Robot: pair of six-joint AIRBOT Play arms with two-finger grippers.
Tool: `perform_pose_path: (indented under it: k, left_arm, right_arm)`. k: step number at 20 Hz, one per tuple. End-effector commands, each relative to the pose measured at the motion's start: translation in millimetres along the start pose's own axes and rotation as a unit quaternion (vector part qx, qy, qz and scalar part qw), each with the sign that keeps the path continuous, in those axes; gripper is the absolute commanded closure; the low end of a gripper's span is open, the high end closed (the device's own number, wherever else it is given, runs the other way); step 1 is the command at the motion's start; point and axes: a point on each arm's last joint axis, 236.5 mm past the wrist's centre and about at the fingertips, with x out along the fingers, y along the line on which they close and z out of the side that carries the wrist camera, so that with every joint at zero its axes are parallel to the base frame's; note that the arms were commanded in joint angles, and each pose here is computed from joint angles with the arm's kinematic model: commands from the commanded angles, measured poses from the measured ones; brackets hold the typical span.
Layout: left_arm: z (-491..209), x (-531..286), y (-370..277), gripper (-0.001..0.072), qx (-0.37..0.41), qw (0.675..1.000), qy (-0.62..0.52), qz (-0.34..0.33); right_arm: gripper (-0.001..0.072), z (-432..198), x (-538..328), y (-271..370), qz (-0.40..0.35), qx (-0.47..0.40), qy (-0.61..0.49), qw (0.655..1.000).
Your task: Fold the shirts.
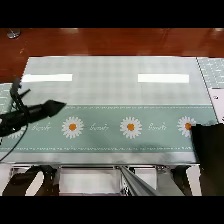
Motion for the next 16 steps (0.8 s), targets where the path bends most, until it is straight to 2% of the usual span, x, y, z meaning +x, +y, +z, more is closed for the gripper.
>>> perform_pose_path:
  k: [1, 3, 4, 5, 6, 7, 10, 12, 15, 16]
  left_arm:
    - [80, -20, -50, 0.0678, 0.068, 0.996, -0.055, -0.018]
    - [121, -25, -95, 0.0678, 0.112, 0.991, -0.05, -0.05]
    - [131, -23, -115, 0.0679, 0.137, 0.988, -0.038, -0.064]
    - [133, -17, -124, 0.0679, 0.171, 0.983, -0.022, -0.058]
    - [130, -7, -118, 0.0679, 0.21, 0.978, -0.003, -0.018]
    - [120, 5, -96, 0.0679, 0.229, 0.972, 0.022, 0.045]
    - [71, 29, -5, 0.0677, 0.204, 0.954, 0.102, 0.197]
    - [32, 36, 34, 0.0677, 0.176, 0.946, 0.153, 0.223]
    - [20, 37, 44, 0.0676, 0.176, 0.943, 0.169, 0.228]
    - [20, 37, 44, 0.0676, 0.179, 0.942, 0.17, 0.227]
  right_arm:
    - [0.0688, 28, -42, 193, 0.296, -0.114, -0.029, 0.948]
    - [0.0688, -34, -58, 286, 0.369, -0.258, 0.007, 0.893]
    - [0.0688, -79, -56, 312, 0.38, -0.33, 0.031, 0.864]
    - [0.0688, -126, -42, 329, 0.366, -0.42, 0.037, 0.829]
    - [0.0688, -163, -12, 329, 0.319, -0.502, 0.036, 0.803]
    - [0.0688, -194, 24, 319, 0.255, -0.541, 0.054, 0.8]
    - [0.0688, -260, 107, 268, 0.121, -0.59, 0.131, 0.787]
    - [0.0687, -282, 142, 234, 0.071, -0.588, 0.18, 0.786]
    - [0.0687, -285, 160, 222, 0.048, -0.597, 0.185, 0.779]
    - [0.0687, -287, 159, 223, 0.05, -0.584, 0.189, 0.788]
